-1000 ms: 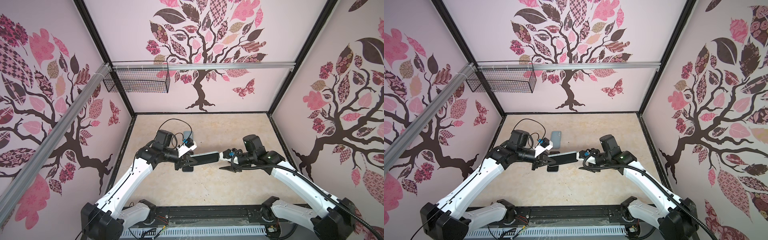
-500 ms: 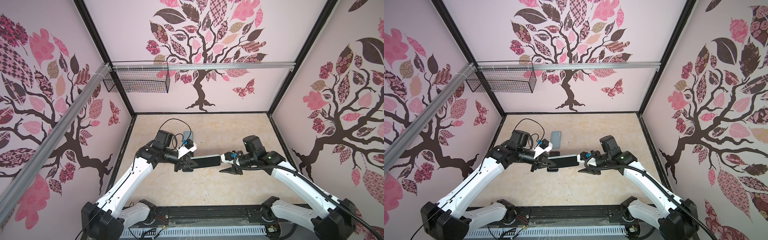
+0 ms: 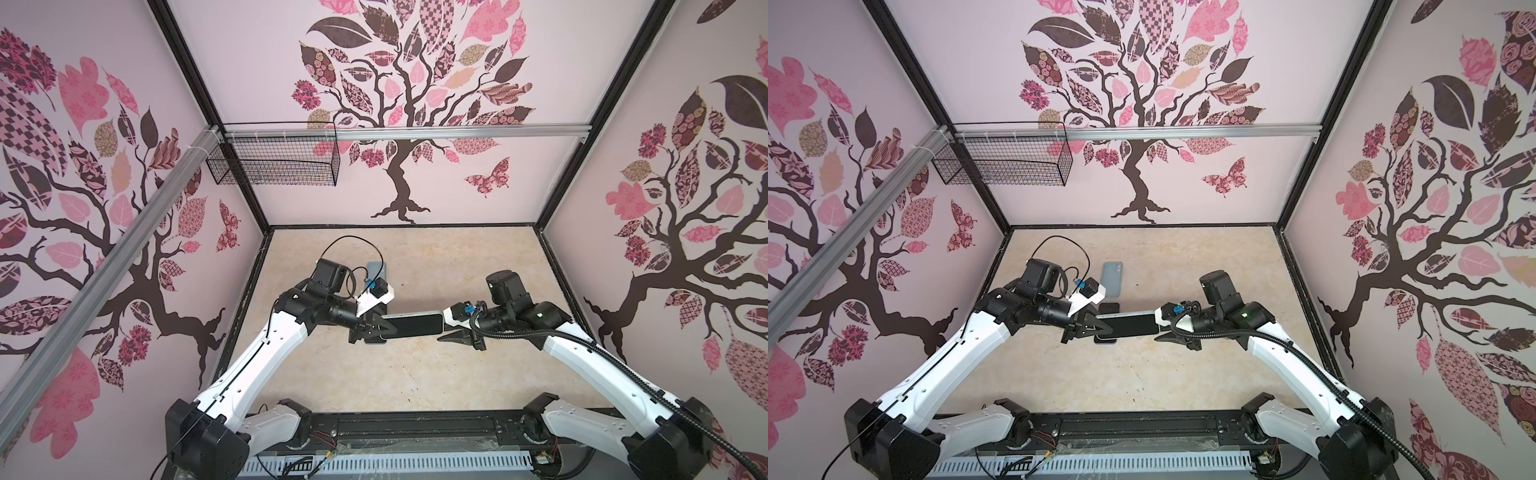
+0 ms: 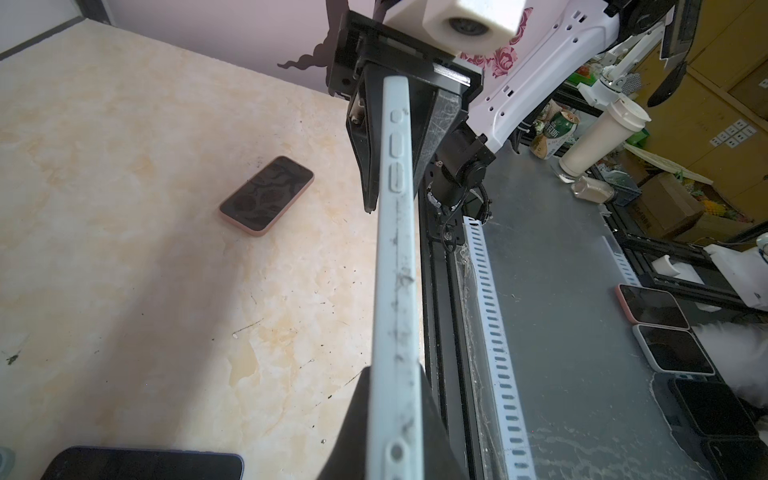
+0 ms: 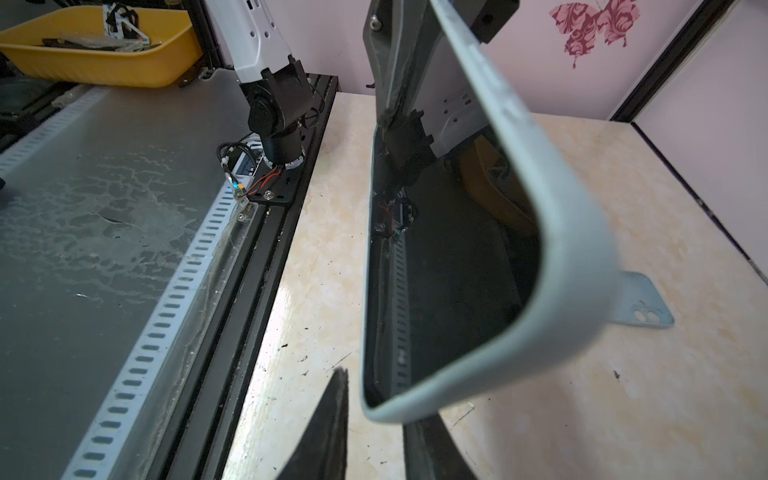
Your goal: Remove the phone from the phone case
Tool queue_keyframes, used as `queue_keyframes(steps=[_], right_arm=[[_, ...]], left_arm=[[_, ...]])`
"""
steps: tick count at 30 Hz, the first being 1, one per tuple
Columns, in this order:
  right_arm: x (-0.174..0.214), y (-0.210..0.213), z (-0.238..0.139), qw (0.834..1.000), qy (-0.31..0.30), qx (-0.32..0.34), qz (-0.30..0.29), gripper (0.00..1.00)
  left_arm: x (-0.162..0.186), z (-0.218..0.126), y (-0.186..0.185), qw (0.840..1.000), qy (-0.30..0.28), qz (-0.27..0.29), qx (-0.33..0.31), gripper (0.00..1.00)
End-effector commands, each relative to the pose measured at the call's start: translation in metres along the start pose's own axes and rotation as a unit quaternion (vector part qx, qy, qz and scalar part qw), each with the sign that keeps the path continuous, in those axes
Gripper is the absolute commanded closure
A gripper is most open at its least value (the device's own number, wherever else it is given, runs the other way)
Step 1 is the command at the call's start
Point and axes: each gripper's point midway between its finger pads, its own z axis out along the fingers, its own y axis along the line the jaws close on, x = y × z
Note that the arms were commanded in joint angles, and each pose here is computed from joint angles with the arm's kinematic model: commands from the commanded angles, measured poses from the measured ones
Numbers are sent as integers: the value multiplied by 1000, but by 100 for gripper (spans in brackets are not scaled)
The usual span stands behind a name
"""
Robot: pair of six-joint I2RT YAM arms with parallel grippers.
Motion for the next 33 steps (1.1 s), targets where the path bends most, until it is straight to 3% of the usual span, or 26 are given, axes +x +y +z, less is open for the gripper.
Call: queue_keyframes(steps=[1,15,26,33], right_arm=[[-23,4,-6,999,-26,-13,-20,78],[-22,5,-3,999,-18,-25,-12,80],[-19,5,0,1000,-8,-28,-8,90],[-22,7,0,999,-13,-30,-10,76]], left_arm=[[-21,-7,-6,999,-26,34,10,100],[-18,-3,-4,999,-17,29,14,100],[-17,-3,-5,999,-14,30,14,100],[-14,0,-5,1000,-4,27,16,100]])
